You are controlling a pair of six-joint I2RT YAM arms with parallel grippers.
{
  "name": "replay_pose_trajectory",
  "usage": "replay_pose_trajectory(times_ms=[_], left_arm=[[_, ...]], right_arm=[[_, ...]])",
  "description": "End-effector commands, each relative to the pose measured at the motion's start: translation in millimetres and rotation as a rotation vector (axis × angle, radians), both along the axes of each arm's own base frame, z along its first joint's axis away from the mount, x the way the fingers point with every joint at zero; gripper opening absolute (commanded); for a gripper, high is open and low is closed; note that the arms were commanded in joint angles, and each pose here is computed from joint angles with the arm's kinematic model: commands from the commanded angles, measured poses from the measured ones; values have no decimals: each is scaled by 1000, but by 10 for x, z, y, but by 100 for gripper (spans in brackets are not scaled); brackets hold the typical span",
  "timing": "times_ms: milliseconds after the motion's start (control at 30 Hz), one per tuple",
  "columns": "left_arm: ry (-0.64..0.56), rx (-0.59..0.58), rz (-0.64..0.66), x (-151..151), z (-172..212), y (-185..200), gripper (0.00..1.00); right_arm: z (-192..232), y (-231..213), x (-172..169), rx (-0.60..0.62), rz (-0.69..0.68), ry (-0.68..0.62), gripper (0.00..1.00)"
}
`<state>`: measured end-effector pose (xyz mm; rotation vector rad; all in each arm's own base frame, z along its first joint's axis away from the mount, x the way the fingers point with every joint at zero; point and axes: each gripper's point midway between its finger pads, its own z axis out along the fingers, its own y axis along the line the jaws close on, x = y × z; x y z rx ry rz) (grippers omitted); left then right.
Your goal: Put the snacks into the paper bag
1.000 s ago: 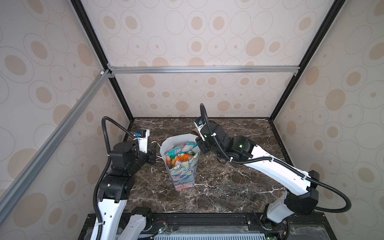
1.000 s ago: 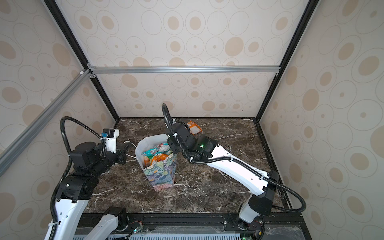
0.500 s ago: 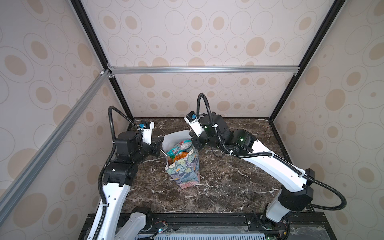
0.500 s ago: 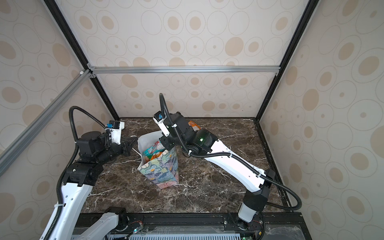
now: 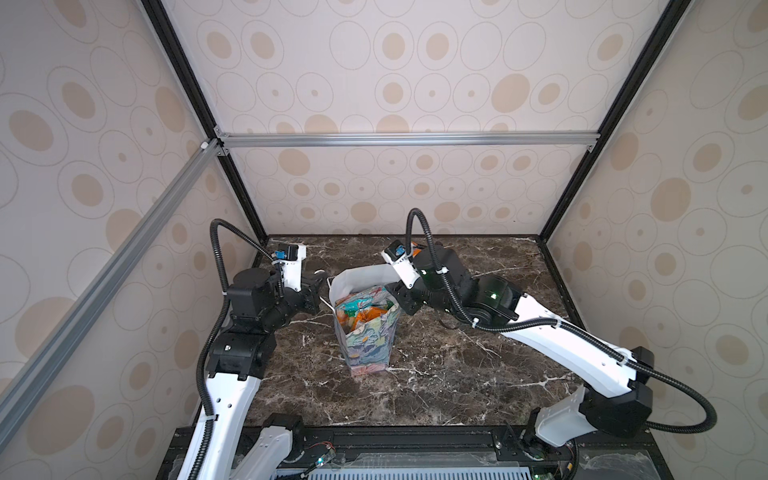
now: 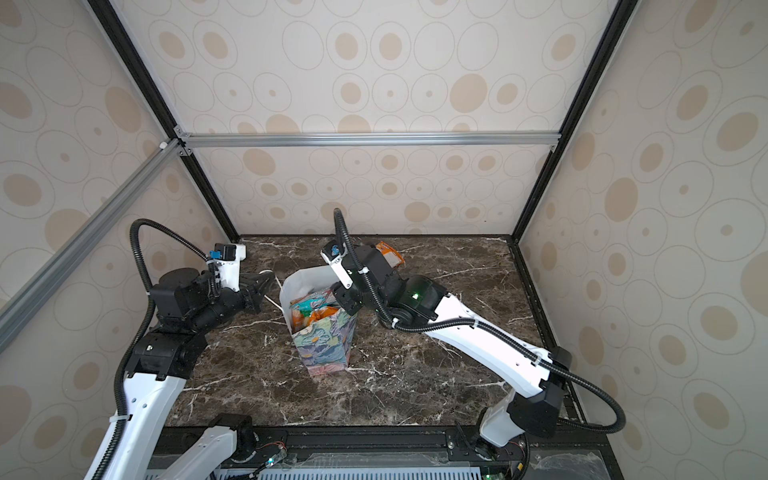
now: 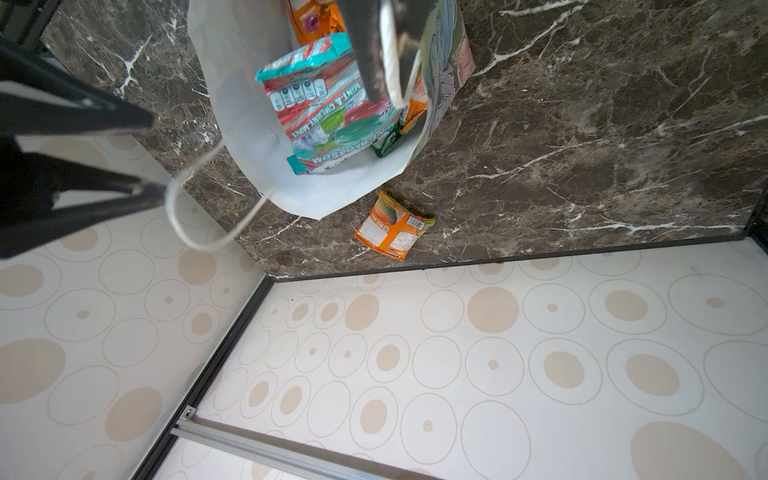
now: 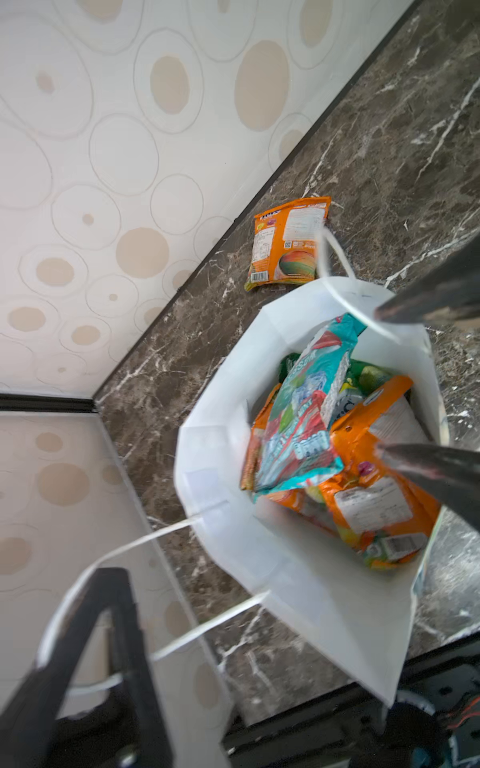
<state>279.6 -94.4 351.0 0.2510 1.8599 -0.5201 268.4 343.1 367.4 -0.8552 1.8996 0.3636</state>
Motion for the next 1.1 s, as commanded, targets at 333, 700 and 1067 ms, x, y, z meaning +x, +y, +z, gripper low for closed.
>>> replay_pose_trajectory(times_ms=[333,700,1067], left_arm=[[-115,107,77,52,153,164,0],[-98,87,99,-12,153,195,0],[-75,99,120,-92,82,243,0]], right_arm=[[735,479,-463,1,157,-126,34],[-154,851,-8,-252,80,100,21],[-762,792,124,-411,56,187,16]])
